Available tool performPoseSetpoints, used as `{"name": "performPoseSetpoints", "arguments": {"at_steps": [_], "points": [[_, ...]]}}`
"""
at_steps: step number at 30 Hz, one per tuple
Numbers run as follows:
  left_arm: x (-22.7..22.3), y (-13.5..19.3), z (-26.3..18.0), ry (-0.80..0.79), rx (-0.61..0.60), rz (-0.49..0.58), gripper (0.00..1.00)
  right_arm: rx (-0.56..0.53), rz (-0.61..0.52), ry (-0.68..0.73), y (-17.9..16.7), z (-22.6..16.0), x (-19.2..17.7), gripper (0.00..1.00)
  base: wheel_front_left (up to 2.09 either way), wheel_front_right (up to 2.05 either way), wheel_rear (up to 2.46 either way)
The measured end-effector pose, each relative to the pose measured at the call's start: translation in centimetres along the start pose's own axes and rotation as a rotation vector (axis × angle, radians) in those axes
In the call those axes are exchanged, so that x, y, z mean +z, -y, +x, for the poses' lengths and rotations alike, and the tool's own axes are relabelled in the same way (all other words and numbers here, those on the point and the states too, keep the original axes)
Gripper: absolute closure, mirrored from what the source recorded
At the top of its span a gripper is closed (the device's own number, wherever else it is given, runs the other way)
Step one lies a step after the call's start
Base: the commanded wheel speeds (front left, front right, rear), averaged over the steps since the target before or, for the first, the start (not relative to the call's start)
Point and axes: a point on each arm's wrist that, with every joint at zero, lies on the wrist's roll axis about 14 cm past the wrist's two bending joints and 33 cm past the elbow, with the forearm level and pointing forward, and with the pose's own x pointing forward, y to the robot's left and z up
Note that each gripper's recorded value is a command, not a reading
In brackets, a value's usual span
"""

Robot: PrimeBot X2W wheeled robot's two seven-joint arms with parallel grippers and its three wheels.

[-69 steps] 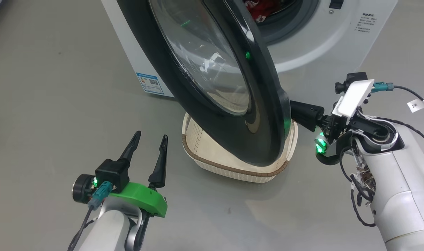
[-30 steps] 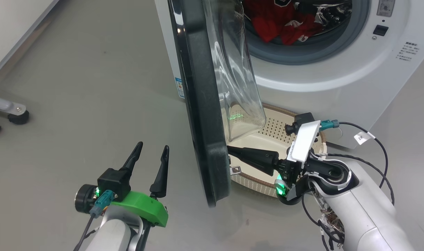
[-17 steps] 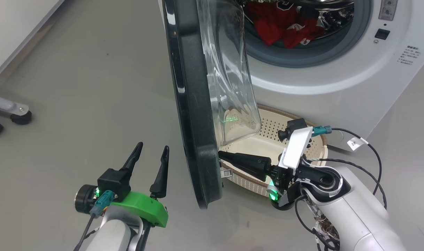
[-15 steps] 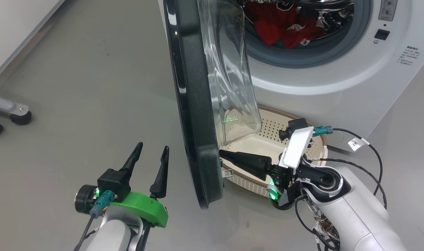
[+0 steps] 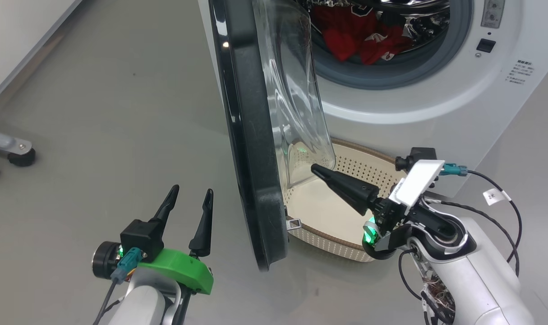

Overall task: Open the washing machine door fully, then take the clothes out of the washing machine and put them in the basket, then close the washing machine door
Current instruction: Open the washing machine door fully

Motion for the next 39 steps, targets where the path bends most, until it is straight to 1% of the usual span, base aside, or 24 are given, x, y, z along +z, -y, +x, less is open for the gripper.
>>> {"name": "performPoseSetpoints", "arguments": {"at_steps": [5, 10, 11, 12, 13, 19, 21, 23, 25, 26, 30, 36, 38, 39], "points": [[-0.2, 0.1, -0.1, -0.005, 0.0, -0.003, 0.0, 0.029, -0.025, 0.111, -1.0, -1.5, 2.0, 1.0, 0.0, 0.0, 0.0], [-0.2, 0.2, 0.0, -0.003, -0.006, -0.002, 0.0, 0.018, -0.069, 0.243, -1.1, -3.9, 4.2, 1.0, 0.0, 0.0, 0.0], [-0.1, 0.2, 0.1, -0.001, -0.004, -0.002, 0.0, 0.008, -0.076, 0.264, -0.9, -4.3, 4.4, 0.73, 0.0, 0.0, 0.0], [-0.1, 0.1, 0.1, 0.001, -0.004, -0.002, 0.0, -0.003, -0.083, 0.28, -0.7, -4.7, 4.5, 0.16, 0.0, 0.0, 0.0], [-0.1, 0.2, 0.1, 0.0, -0.007, -0.001, 0.0, -0.019, -0.095, 0.302, -0.3, -5.1, 4.6, 0.0, 0.0, 0.0, 0.0], [0.0, 0.5, 0.1, 0.005, -0.016, -0.002, 0.0, -0.12, -0.176, 0.473, 1.3, -8.8, 6.4, 0.0, 0.0, 0.0, 0.0], [-0.1, 0.4, 0.0, 0.003, -0.013, -0.003, 0.0, -0.155, -0.22, 0.526, 1.6, -9.9, 6.9, 0.0, 0.0, 0.0, 0.0], [-0.3, 0.3, -0.1, -0.003, -0.013, -0.002, 0.0, -0.192, -0.276, 0.583, 1.7, -11.2, 7.6, 0.0, 0.0, 0.0, 0.0], [-0.4, 0.4, -0.2, -0.007, -0.018, -0.001, 0.0, -0.217, -0.314, 0.669, 1.7, -13.0, 8.7, 0.0, 0.0, 0.0, 0.0], [-0.4, 0.4, -0.2, -0.007, -0.018, -0.001, 0.0, -0.217, -0.314, 0.669, 1.7, -13.0, 8.7, 0.0, 0.0, 0.0, 0.0], [-0.4, 0.5, -0.2, -0.004, -0.022, -0.001, 0.0, -0.315, -0.446, 0.783, 2.2, -16.3, 10.0, 0.0, 0.0, 0.0, 0.0], [-0.4, 0.5, -0.4, -0.003, -0.023, -0.003, 0.0, -0.481, -0.641, 0.915, 3.3, -21.1, 10.9, 0.0, 0.0, 0.0, 0.0], [-0.4, 0.5, -0.5, -0.003, -0.021, -0.003, 0.0, -0.552, -0.742, 0.936, 3.5, -22.9, 11.2, 0.0, 0.0, 0.0, 0.0], [-0.3, 0.5, -0.5, 0.0, -0.023, 0.002, 0.0, -0.608, -0.822, 0.976, 3.2, -24.3, 11.5, 0.0, 0.0, 0.0, 0.0]]}}
